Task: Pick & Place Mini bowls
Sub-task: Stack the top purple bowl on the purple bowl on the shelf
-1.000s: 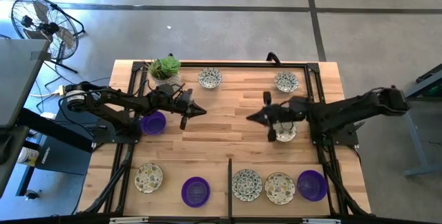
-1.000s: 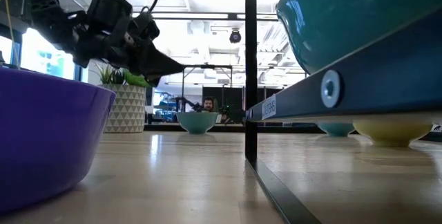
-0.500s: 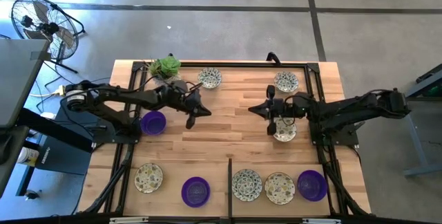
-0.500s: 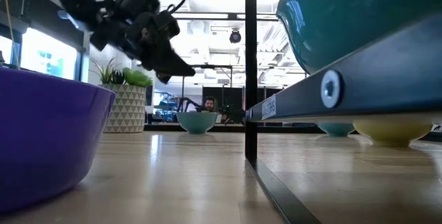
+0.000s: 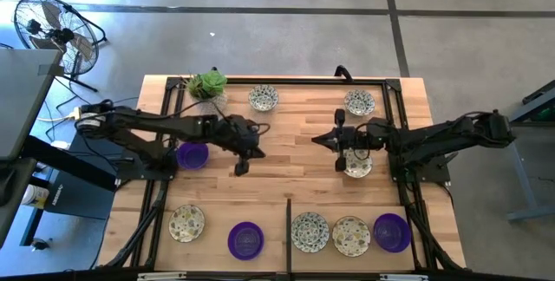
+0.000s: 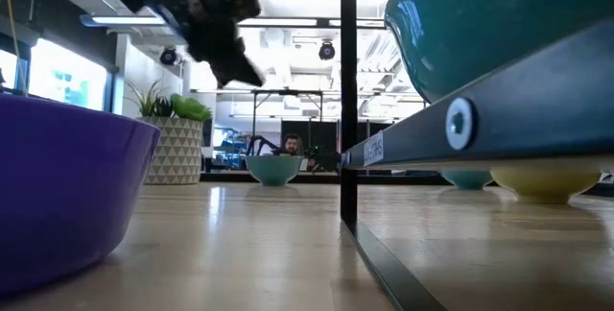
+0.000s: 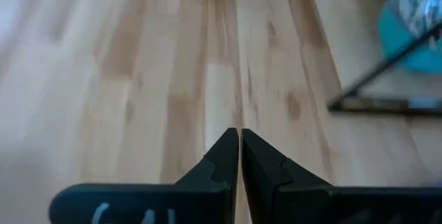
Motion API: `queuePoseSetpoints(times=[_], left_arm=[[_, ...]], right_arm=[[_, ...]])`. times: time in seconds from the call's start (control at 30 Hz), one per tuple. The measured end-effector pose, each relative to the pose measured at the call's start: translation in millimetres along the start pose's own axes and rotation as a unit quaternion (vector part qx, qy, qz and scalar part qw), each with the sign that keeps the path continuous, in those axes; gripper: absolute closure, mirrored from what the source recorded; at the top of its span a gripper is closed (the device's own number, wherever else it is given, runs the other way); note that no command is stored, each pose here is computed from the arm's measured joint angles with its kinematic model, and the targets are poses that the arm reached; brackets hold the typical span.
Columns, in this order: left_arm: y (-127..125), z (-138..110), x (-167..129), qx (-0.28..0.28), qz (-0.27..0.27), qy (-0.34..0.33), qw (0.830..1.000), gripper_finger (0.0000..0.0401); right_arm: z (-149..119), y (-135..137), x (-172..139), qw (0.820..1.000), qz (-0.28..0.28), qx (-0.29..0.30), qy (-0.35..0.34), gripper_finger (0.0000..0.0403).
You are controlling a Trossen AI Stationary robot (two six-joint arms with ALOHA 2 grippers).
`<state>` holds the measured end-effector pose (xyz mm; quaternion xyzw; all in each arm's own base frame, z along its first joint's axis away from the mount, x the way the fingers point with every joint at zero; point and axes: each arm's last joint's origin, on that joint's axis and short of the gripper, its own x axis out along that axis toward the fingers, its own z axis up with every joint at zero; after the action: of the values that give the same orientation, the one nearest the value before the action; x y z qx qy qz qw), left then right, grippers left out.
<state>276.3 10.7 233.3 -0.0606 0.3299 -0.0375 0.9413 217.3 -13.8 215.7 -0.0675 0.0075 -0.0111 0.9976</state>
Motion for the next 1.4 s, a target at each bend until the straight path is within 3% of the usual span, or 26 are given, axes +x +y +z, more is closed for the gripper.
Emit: queuePoseSetpoints(times=[0.3,0.47,0.57,0.67,0.83,1.0,1.2,1.4], left_arm=[[-24,-26,-36,-0.124,0.071,0.117,0.983,0.0387],[-34,-43,-51,-0.206,0.095,0.190,0.955,0.0387],[-41,-57,-58,-0.242,0.119,0.252,0.930,0.0387],[-50,-66,-63,-0.245,0.162,0.278,0.915,0.0386],[-63,-74,-68,-0.249,0.197,0.285,0.905,0.0378],[-66,-77,-71,-0.254,0.215,0.290,0.897,0.0321],[-60,-87,-70,-0.214,0.252,0.282,0.901,0.0237],[-51,-122,-64,-0.248,0.242,0.277,0.896,0.0220]], right_arm=[[-2,0,0,1.000,-0.003,-0.001,0.012,0.0403],[-3,0,0,1.000,-0.005,-0.001,0.016,0.0403],[-3,0,0,1.000,-0.005,-0.001,0.016,0.0403],[-3,0,0,1.000,-0.005,-0.001,0.015,0.0403],[-3,0,0,1.000,-0.004,-0.001,0.016,0.0403],[-3,0,0,1.000,-0.004,-0.001,0.016,0.0403],[-3,0,0,1.000,-0.004,-0.001,0.016,0.0403],[-3,0,0,1.000,-0.001,0.001,0.015,0.0403]])
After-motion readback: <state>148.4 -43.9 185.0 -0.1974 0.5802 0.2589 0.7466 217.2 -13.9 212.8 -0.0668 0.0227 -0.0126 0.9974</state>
